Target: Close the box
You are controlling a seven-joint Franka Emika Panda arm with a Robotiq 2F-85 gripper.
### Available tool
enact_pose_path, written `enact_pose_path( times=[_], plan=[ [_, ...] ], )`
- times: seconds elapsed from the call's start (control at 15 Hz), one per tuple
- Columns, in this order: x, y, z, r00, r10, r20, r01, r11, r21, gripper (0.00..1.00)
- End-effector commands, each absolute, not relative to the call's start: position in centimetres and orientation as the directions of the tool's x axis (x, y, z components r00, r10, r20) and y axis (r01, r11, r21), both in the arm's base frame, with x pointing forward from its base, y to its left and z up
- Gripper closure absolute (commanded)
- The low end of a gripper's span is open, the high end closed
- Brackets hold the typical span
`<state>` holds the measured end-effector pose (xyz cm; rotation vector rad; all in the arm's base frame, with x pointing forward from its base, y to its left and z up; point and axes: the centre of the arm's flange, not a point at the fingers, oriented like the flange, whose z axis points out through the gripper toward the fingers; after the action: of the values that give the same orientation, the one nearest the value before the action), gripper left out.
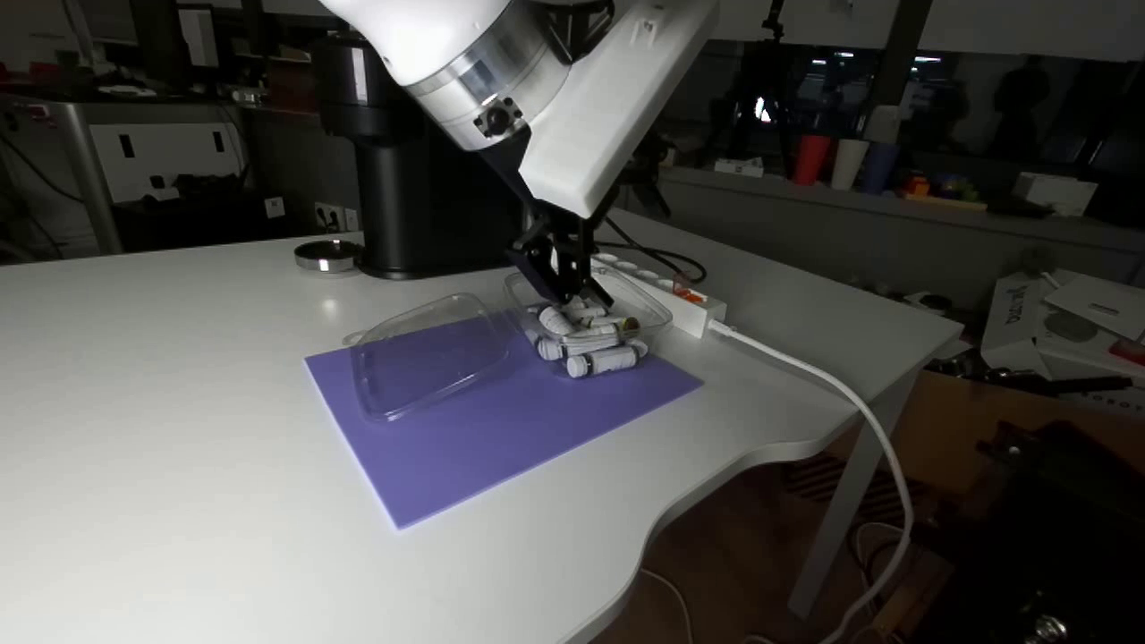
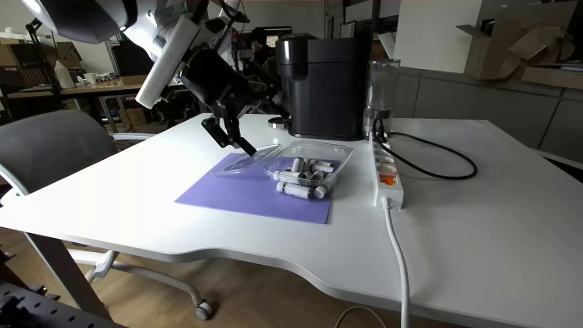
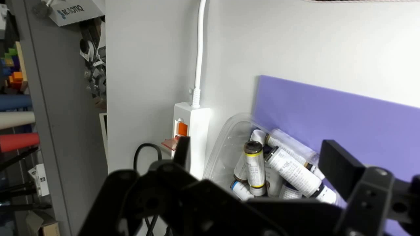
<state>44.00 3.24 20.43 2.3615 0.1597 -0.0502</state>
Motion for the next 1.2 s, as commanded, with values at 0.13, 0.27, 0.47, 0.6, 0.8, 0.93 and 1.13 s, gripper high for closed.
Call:
enact_pose_path(
  times=[0.13, 0.27, 0.47, 0.6, 0.8, 0.93, 1.13],
  plan=[
    [44.0, 3.2, 20.4, 0.991, 0.102, -0.084, 0.132, -0.707, 0.695, 0.00],
    [44.6, 3.6, 20.2, 0.990, 0.131, -0.050, 0.125, -0.668, 0.734, 0.00],
    [45.4, 5.5, 19.3, 0.965, 0.257, -0.046, 0.197, -0.600, 0.775, 0.00],
    [45.8, 7.3, 18.3, 0.930, 0.362, -0.066, 0.271, -0.552, 0.789, 0.00],
    [46.0, 10.1, 16.1, 0.879, 0.464, -0.107, 0.357, -0.495, 0.792, 0.00],
    [46.1, 11.4, 14.6, 0.828, 0.541, -0.146, 0.426, -0.438, 0.792, 0.00],
    [45.9, 12.2, 13.1, 0.763, 0.613, -0.206, 0.497, -0.352, 0.793, 0.00]
  ],
)
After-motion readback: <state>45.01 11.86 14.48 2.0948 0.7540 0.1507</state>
